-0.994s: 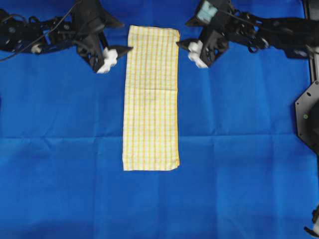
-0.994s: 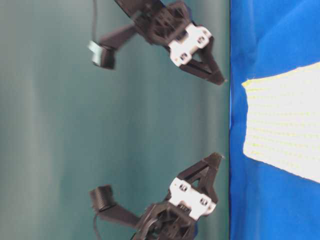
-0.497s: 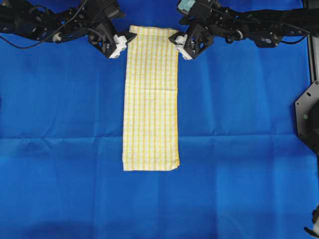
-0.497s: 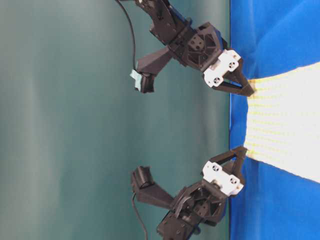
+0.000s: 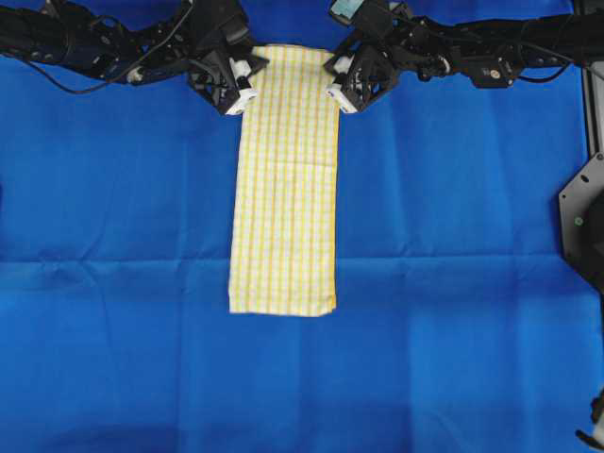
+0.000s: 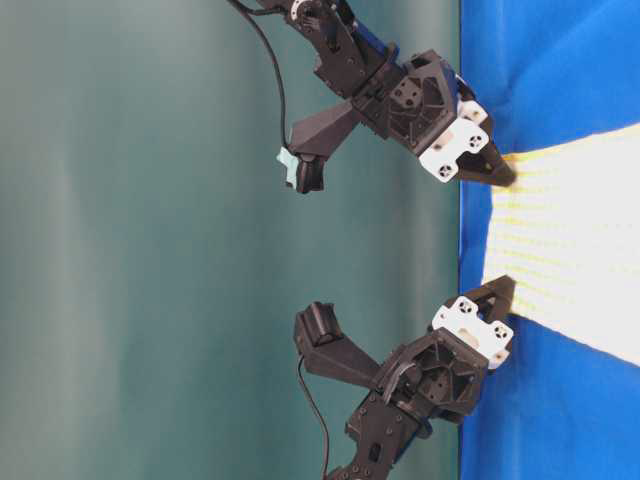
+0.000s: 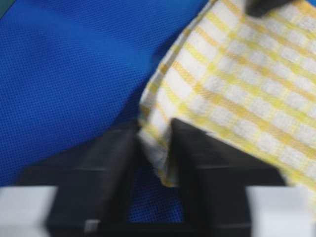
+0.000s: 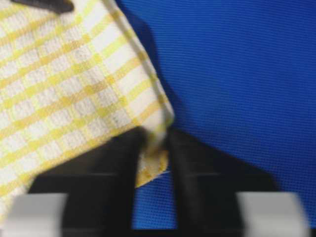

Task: Fold the yellow towel.
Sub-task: 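Fold the top end down toward the bottom end with both grippers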

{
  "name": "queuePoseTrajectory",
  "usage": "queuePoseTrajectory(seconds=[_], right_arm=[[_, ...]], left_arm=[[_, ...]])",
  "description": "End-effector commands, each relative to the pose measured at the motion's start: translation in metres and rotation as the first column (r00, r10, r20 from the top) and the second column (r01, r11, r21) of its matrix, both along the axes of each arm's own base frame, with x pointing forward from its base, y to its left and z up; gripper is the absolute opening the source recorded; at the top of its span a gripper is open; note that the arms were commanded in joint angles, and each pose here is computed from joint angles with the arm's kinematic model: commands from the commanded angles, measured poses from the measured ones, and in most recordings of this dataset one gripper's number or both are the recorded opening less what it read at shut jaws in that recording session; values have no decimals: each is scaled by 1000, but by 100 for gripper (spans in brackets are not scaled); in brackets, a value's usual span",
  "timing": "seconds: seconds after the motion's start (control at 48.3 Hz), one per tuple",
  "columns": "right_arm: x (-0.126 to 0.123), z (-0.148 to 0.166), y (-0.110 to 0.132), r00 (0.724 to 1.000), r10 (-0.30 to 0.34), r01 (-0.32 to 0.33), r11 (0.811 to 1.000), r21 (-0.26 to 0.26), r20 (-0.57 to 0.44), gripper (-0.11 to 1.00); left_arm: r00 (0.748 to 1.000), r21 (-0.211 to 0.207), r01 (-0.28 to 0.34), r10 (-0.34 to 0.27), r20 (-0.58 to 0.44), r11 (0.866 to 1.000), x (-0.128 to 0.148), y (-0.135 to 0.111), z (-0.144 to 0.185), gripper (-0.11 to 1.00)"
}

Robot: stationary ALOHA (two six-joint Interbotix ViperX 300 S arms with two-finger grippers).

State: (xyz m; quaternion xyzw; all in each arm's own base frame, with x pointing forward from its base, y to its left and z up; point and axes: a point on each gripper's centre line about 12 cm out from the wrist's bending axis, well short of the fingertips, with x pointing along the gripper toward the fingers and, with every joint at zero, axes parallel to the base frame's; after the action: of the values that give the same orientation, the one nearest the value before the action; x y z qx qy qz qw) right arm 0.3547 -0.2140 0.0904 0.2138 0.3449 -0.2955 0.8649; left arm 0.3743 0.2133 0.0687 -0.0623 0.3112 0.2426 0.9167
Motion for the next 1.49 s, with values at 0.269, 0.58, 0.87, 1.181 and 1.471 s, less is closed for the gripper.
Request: queuePoseTrajectory(seconds=[0.269,0.58,0.87,1.181,1.471], right_arm=[[6,16,-8,999,-1,2,999,-36,41,4],[7,38,-25,997,-12,18,997,-80,78,4],[7,44,-22,997,-1,8,997,-83,80,4],[9,57,23,993,83,-77,995,-68,85,4],[10,50,97,974,200,-198,980,-23,103,4]], left_arm=[[1000,9,-6,5,21,1000,1,1,7,4],[997,39,-29,26,78,999,1,11,33,4],[996,25,-36,34,86,999,-1,9,37,4],[992,-56,3,4,129,998,-10,-41,52,4],[983,-161,129,-105,150,979,-12,-122,53,4]])
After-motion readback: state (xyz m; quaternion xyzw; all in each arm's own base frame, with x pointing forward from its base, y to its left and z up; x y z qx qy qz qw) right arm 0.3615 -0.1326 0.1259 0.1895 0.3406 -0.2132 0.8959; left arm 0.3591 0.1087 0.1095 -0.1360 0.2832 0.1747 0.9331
